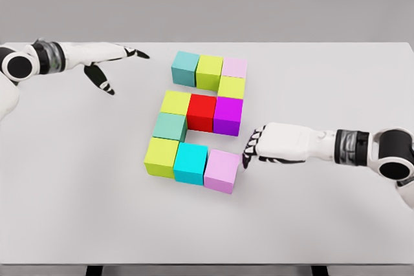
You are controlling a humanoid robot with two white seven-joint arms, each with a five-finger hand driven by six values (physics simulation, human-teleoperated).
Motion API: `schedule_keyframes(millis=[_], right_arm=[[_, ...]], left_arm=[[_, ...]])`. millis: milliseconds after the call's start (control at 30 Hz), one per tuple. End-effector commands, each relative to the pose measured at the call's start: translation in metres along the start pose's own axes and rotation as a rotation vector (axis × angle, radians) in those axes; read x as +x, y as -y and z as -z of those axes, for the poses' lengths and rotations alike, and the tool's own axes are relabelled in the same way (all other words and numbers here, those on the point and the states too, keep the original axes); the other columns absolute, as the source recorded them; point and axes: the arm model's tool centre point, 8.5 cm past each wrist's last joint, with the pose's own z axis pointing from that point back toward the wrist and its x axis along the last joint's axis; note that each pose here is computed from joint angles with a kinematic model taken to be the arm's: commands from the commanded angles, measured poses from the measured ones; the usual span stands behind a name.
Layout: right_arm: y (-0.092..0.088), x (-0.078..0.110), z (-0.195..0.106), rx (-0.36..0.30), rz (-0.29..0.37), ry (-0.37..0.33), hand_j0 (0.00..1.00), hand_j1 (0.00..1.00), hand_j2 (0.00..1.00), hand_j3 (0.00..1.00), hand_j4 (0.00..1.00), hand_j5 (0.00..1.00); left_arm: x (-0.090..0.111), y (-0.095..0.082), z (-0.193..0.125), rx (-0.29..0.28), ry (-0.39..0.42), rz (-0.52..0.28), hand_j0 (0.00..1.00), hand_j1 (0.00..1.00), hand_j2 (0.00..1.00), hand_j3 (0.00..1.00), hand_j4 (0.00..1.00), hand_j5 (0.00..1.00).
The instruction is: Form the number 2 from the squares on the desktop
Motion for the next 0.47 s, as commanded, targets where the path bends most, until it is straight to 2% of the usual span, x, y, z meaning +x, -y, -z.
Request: schedule_keyframes(millis=[0, 67, 100, 133, 167, 200, 333, 433], right_arm=[[0.004, -0.01, -0.011, -0.012, 0.005, -0.036, 0.53, 0.53, 0.53, 0.53, 0.53, 0.53], [0.012, -0.019, -0.026, -0.029, -0.007, -0.078, 0.55, 0.55, 0.55, 0.55, 0.55, 0.55], [0.02, -0.024, -0.035, -0.049, -0.019, -0.106, 0.65, 0.65, 0.65, 0.65, 0.65, 0.65], [0.024, -0.026, -0.039, -0.06, -0.026, -0.117, 0.86, 0.86, 0.86, 0.86, 0.86, 0.86], [0.028, -0.029, -0.045, -0.071, -0.03, -0.132, 1.0, 1.0, 1.0, 1.0, 1.0, 1.0], [0.028, -0.032, -0.053, -0.074, -0.024, -0.148, 1.0, 1.0, 1.0, 1.0, 1.0, 1.0], [0.046, -0.044, -0.095, -0.172, -0.001, -0.219, 1.0, 1.0, 1.0, 1.0, 1.0, 1.0], [0.04, -0.046, -0.111, -0.193, 0.035, -0.242, 1.0, 1.0, 1.0, 1.0, 1.0, 1.0]], left_arm=[[-0.006, -0.003, -0.007, 0.015, -0.012, -0.01, 1.0, 1.0, 1.0, 1.0, 1.0, 1.0], [-0.013, -0.001, -0.016, 0.015, -0.031, -0.013, 1.0, 1.0, 1.0, 1.0, 1.0, 1.0], [-0.02, -0.001, -0.025, 0.017, -0.048, -0.012, 1.0, 1.0, 1.0, 1.0, 1.0, 1.0], [-0.024, -0.001, -0.03, 0.016, -0.059, -0.011, 1.0, 1.0, 1.0, 1.0, 1.0, 1.0], [-0.03, -0.001, -0.038, 0.023, -0.074, -0.017, 1.0, 1.0, 1.0, 1.0, 1.0, 1.0], [-0.032, -0.002, -0.042, 0.027, -0.08, -0.019, 1.0, 1.0, 1.0, 1.0, 1.0, 1.0], [-0.034, -0.001, -0.044, 0.026, -0.087, -0.019, 1.0, 1.0, 1.0, 1.0, 1.0, 1.0], [-0.034, -0.001, -0.044, 0.026, -0.087, -0.019, 1.0, 1.0, 1.0, 1.0, 1.0, 1.0]])
